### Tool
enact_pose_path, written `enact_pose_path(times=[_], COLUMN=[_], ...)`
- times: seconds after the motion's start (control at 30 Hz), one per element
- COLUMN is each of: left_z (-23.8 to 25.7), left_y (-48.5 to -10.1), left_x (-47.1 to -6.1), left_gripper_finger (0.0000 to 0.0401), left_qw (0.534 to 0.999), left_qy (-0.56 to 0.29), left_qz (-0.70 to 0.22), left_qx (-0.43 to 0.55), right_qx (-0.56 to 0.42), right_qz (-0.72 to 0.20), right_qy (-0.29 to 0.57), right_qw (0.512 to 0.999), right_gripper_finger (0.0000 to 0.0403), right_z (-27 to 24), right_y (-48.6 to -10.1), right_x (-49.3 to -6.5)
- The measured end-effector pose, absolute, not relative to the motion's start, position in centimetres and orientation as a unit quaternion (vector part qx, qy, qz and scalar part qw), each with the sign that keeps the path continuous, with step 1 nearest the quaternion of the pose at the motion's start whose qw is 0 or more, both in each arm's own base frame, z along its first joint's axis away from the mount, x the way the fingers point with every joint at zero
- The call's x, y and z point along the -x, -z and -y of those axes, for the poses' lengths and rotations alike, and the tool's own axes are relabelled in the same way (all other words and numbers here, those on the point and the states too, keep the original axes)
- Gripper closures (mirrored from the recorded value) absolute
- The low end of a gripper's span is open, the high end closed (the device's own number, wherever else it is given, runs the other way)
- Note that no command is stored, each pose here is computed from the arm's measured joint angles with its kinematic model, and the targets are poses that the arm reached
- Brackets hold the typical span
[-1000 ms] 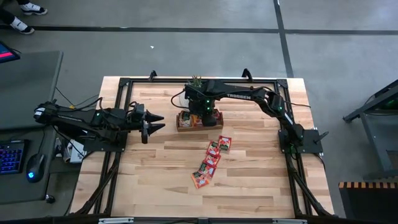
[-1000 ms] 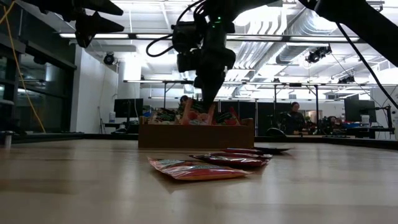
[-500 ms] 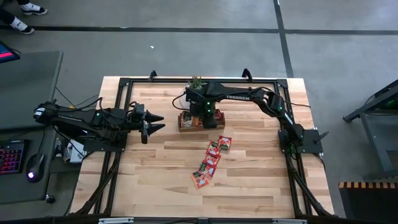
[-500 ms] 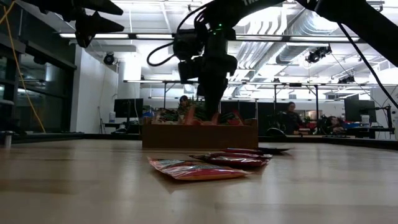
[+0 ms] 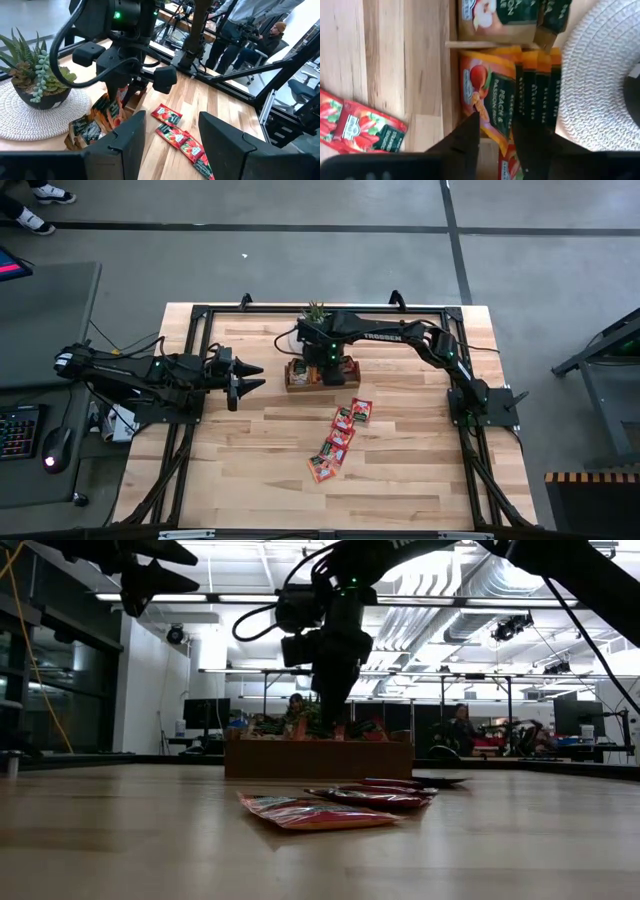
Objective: Pick & Place Tea
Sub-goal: Put the bottom orange tea bag into the middle section of the wooden organizer, then put the orange tea bag into the middle section of the wooden organizer
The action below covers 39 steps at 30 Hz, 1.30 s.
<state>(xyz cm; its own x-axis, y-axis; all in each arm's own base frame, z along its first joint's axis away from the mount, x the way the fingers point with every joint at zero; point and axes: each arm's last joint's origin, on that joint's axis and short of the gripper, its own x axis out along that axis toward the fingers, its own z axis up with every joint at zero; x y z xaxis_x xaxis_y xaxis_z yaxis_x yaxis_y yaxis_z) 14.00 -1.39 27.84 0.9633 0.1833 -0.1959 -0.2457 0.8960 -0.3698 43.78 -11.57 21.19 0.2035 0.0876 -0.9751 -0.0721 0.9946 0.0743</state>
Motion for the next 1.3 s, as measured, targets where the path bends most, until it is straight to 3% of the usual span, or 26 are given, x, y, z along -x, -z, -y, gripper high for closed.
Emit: enact_pose_path(times=[0.3, 0.67, 1.07, 1.3], left_z=[1.4, 1.4, 1.4, 1.5], left_y=[-27.7, -27.7, -27.2, -27.0], left_x=[-14.0, -14.0, -13.9, -14.1], left_gripper_finger=[0.022, 0.022, 0.022, 0.022], left_qw=[0.968, 0.966, 0.961, 0.958], left_qy=[-0.113, -0.114, -0.122, -0.101], left_qz=[-0.083, -0.082, -0.105, -0.119], left_qx=[0.206, 0.218, 0.225, 0.241], right_qx=[0.008, 0.001, -0.048, -0.065], right_qz=[-0.601, -0.557, -0.548, -0.578], right_qy=[-0.033, -0.01, 0.012, 0.002], right_qw=[0.798, 0.83, 0.835, 0.814], right_gripper_finger=[0.0233, 0.0228, 0.0246, 0.03], right_z=[11.8, 11.9, 10.4, 6.6], right_y=[-23.2, -27.8, -31.8, -32.2], right_x=[-44.5, -44.9, -43.4, -43.1])
